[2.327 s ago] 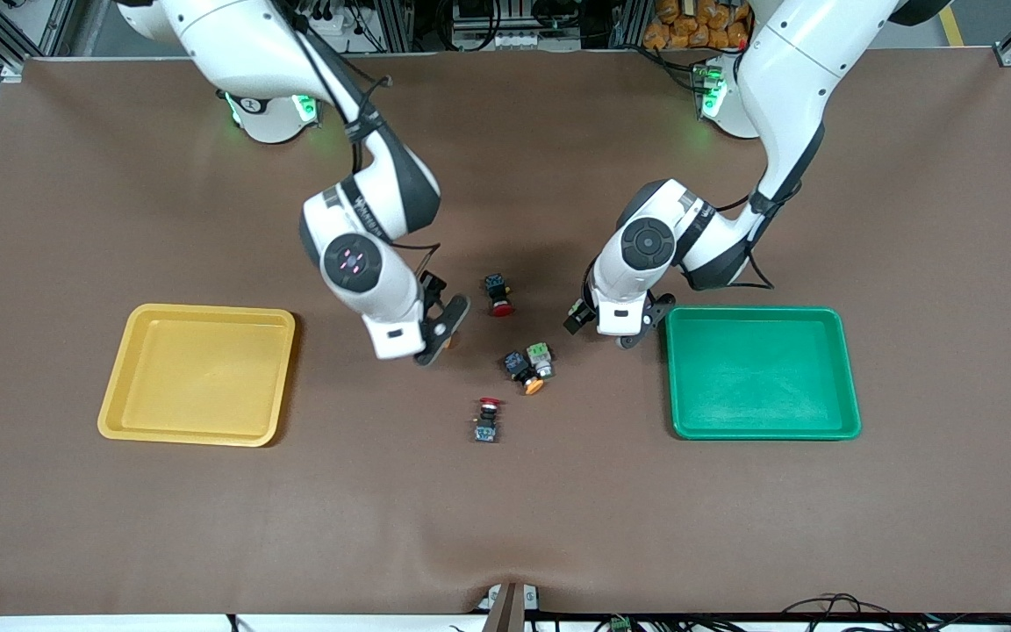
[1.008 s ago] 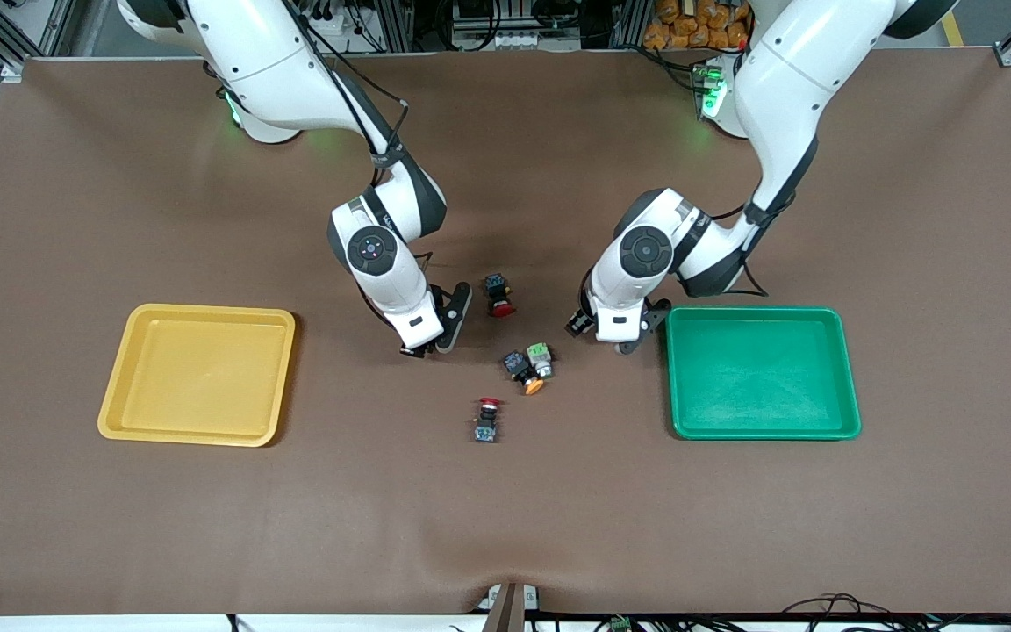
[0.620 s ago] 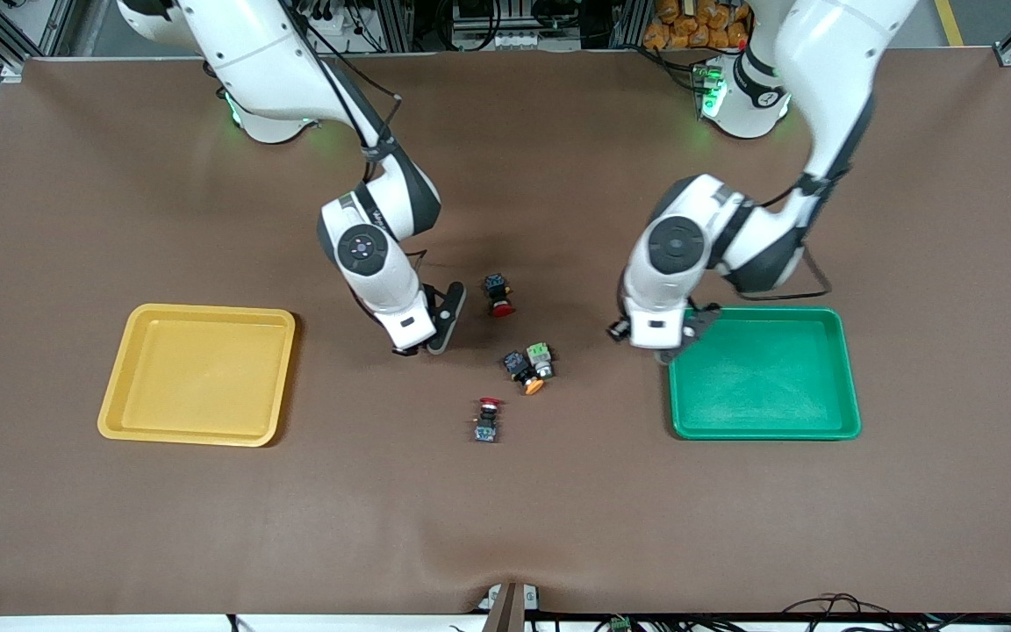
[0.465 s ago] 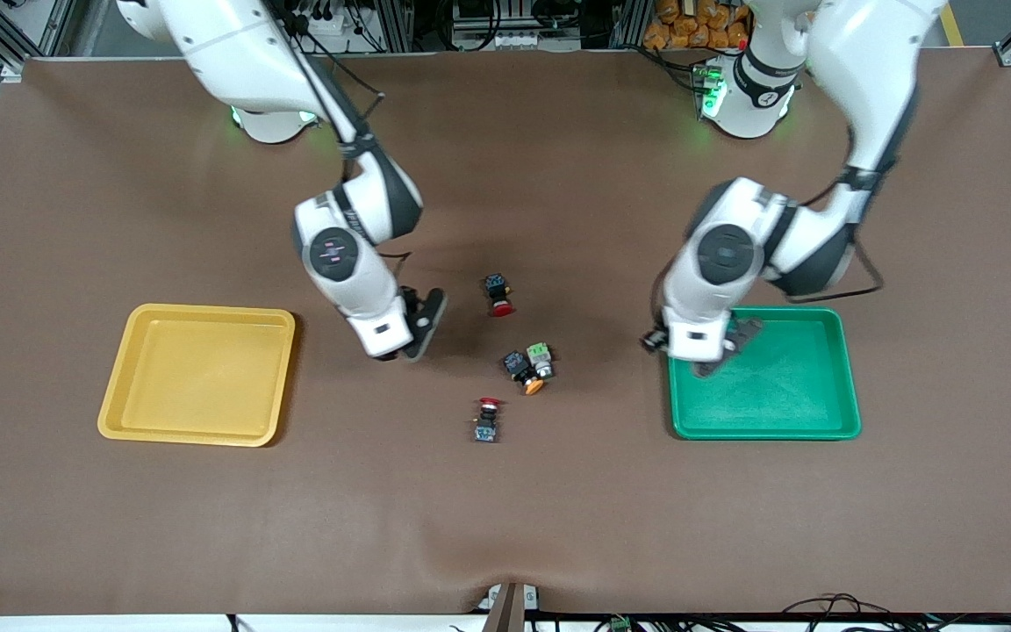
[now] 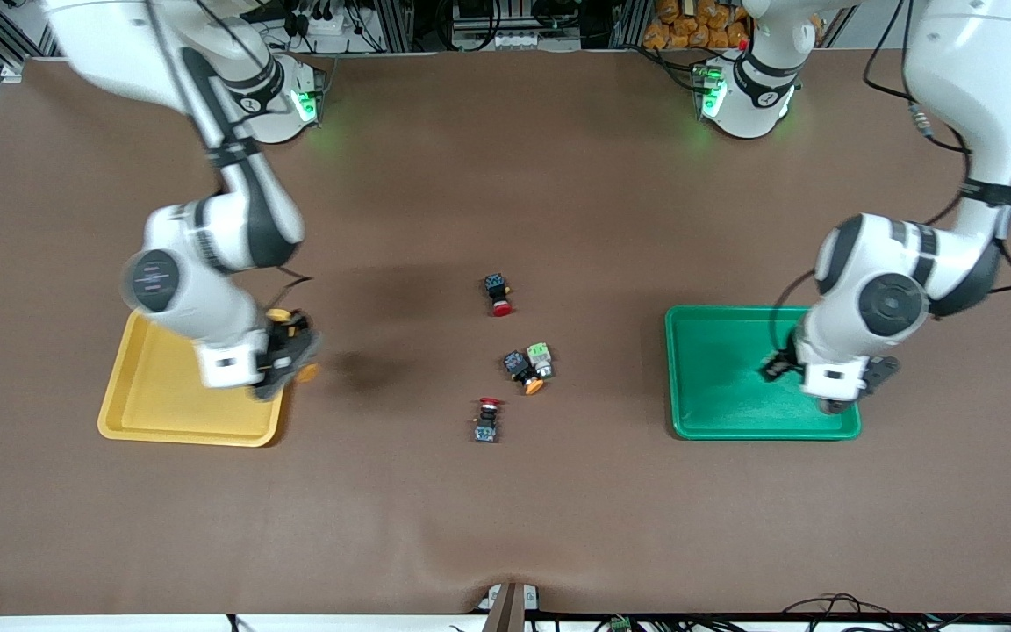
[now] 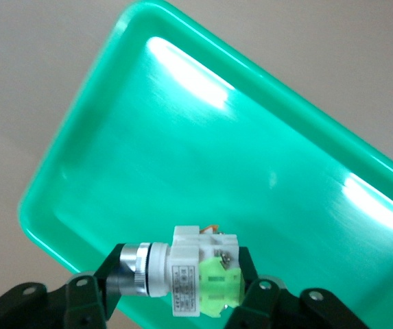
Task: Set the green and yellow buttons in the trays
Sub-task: 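Carry the yellow button with the right gripper while the left gripper carries green, then open the left gripper over the green tray while the right gripper releases yellow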
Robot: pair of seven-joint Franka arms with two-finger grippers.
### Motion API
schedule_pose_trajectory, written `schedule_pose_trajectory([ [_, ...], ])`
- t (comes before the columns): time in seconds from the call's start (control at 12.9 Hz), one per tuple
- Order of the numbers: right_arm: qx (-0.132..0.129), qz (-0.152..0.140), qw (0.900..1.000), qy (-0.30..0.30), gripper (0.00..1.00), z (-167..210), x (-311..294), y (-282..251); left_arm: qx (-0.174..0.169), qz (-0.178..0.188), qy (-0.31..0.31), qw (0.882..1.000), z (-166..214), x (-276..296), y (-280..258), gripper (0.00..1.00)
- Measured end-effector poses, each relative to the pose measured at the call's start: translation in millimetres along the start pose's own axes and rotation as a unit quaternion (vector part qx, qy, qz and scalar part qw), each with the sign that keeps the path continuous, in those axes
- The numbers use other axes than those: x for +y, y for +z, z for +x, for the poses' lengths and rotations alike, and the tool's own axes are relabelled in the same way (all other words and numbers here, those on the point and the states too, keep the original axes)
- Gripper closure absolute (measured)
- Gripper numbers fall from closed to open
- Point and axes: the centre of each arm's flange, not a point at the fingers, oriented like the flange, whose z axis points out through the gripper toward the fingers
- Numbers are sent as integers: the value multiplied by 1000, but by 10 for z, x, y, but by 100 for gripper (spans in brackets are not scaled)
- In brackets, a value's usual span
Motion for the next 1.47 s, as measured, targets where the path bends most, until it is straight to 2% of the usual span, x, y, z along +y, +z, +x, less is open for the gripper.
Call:
schedule_pose_trajectory([
  [0.23, -2, 4, 995, 97, 59, -891, 904, -126, 2, 2, -10, 1000, 259, -258, 341, 34],
  [0.31, -2, 5, 993, 120, 59, -1142, 1100, -144, 2, -1, -13, 1000, 302, -296, 393, 28],
  [0.39, -2, 6, 990, 137, 55, -1367, 1260, -155, 2, -4, -15, 1000, 321, -302, 402, 17],
  [0.47, -2, 7, 990, 143, 44, -1531, 1369, -161, 4, -6, -14, 1000, 319, -277, 376, 6],
  [0.54, -2, 7, 990, 140, 33, -1606, 1415, -166, 6, -10, -10, 1000, 298, -225, 331, 0],
  [0.7, 0, 9, 993, 120, 9, -1522, 1366, -163, 11, -23, 2, 1000, 183, -44, 177, 0],
  [0.78, 0, 12, 995, 100, 1, -1412, 1299, -167, 10, -31, 5, 999, 80, 81, 80, 0],
  [1.09, 9, 15, 1000, -5, 0, -814, 957, -279, -4, -69, -6, 998, -635, 806, -297, 0],
  [1.47, 43, 44, 991, -116, 0, -279, 486, -251, -9, -95, -2, 995, -1741, 1852, -528, 0],
])
